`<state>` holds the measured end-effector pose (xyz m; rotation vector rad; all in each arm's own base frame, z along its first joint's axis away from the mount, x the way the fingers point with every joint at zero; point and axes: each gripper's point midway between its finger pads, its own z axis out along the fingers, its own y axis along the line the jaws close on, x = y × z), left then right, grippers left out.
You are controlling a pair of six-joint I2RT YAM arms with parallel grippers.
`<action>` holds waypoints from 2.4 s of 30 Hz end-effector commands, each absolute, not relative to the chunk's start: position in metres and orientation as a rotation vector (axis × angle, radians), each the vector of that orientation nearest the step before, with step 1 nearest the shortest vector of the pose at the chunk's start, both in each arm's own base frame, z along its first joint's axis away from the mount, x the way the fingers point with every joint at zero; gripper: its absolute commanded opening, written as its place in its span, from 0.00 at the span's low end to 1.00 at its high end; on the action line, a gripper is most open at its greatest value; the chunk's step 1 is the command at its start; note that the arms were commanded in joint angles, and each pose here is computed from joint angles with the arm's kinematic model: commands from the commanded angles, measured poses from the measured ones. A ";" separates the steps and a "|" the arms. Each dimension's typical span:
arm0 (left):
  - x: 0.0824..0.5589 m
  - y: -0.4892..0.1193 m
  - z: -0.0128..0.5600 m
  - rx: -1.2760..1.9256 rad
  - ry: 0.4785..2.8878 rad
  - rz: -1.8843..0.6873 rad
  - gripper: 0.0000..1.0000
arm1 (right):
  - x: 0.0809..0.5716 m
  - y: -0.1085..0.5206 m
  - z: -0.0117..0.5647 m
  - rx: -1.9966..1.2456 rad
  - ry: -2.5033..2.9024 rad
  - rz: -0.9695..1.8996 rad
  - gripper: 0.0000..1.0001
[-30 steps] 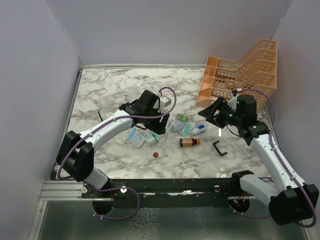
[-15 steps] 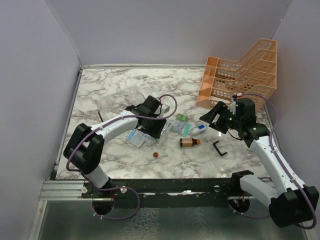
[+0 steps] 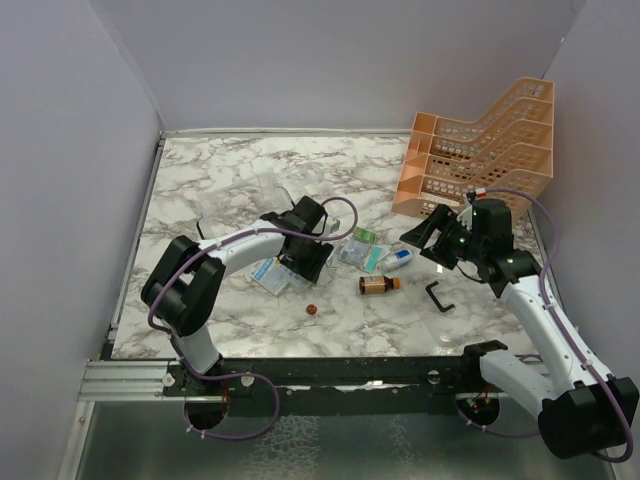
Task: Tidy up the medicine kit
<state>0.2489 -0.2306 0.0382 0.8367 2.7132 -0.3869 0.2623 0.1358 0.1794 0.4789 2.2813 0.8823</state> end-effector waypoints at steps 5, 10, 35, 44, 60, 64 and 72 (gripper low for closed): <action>0.249 -0.225 0.023 0.884 2.734 -0.322 0.44 | 0.262 0.127 0.170 0.512 2.283 0.825 0.74; 0.250 -0.234 0.046 0.905 2.661 -0.398 0.37 | 0.265 0.122 0.175 0.522 2.247 0.792 0.73; 0.338 -0.220 0.253 0.351 2.163 -0.452 0.37 | 0.281 0.120 0.205 0.515 2.140 0.797 0.70; 0.379 -0.126 0.239 -0.248 2.181 -0.404 0.38 | 0.277 0.121 0.195 0.542 2.188 0.800 0.68; 0.415 -0.118 0.154 -0.734 2.216 -0.533 0.38 | 0.283 0.124 0.193 0.550 2.183 0.815 0.68; 0.418 -0.130 0.134 -0.766 2.254 -0.571 0.38 | 0.287 0.128 0.189 0.541 2.195 0.835 0.68; 0.426 -0.144 0.108 -0.780 2.300 -0.575 0.42 | 0.298 0.135 0.186 0.528 2.204 0.871 0.68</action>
